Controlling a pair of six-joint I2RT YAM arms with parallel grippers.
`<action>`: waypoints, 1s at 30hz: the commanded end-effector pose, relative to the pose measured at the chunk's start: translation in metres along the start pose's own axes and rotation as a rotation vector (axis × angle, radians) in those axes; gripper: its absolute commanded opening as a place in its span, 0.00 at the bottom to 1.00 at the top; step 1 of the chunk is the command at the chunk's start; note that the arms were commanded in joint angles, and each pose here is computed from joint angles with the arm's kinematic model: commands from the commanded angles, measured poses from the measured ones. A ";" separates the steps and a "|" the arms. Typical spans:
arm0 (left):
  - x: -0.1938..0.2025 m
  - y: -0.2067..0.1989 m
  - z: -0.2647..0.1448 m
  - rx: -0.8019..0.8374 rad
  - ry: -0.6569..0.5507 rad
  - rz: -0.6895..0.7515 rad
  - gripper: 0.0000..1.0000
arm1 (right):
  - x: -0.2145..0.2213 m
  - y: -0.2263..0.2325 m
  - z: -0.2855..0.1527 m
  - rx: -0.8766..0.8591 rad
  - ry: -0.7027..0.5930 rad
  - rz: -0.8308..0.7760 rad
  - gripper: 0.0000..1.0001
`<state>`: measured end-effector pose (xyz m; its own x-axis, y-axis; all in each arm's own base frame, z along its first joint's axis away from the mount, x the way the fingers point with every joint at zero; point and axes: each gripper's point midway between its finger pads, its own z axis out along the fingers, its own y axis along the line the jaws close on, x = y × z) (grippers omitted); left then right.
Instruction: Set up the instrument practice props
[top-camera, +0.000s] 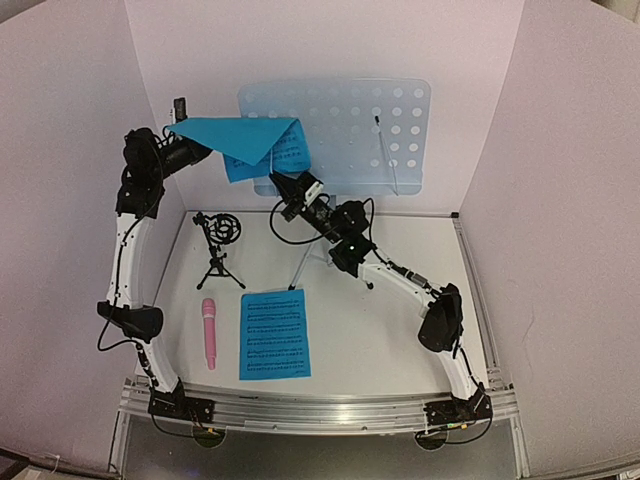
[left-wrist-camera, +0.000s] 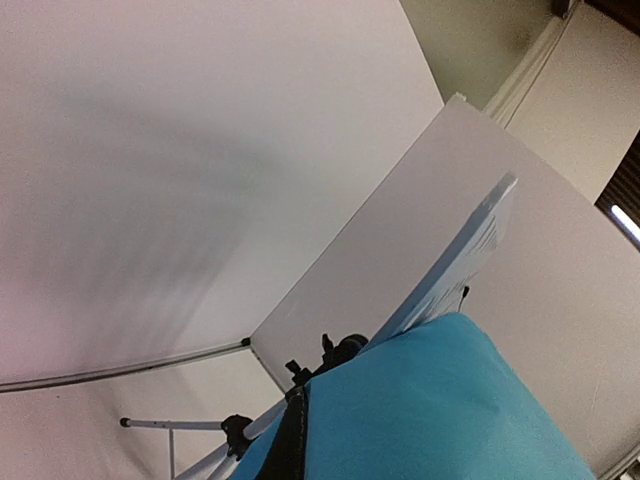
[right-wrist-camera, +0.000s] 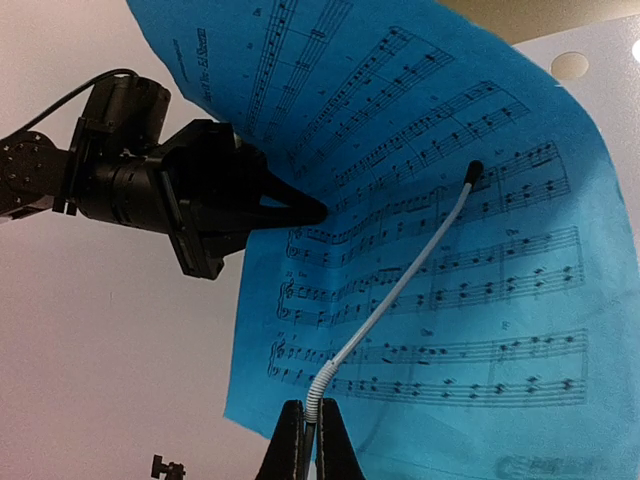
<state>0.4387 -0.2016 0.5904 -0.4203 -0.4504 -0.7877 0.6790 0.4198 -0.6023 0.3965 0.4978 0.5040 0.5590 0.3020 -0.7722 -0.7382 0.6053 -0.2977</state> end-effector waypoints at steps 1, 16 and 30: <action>0.028 -0.024 0.006 0.054 0.100 0.159 0.00 | -0.081 -0.009 -0.002 -0.010 -0.141 -0.081 0.00; 0.036 -0.030 0.019 0.099 0.113 0.423 0.00 | -0.084 -0.003 -0.003 -0.053 -0.117 -0.055 0.00; 0.042 -0.023 0.020 0.051 0.125 0.608 0.00 | -0.081 -0.003 -0.003 -0.055 -0.102 -0.051 0.00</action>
<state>0.4203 -0.2505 0.5588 -0.1359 -0.0760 -0.9878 0.8568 0.4916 -0.1557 0.3877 0.4972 0.5042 0.5324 0.2807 -0.7986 -0.7653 0.5627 -0.3125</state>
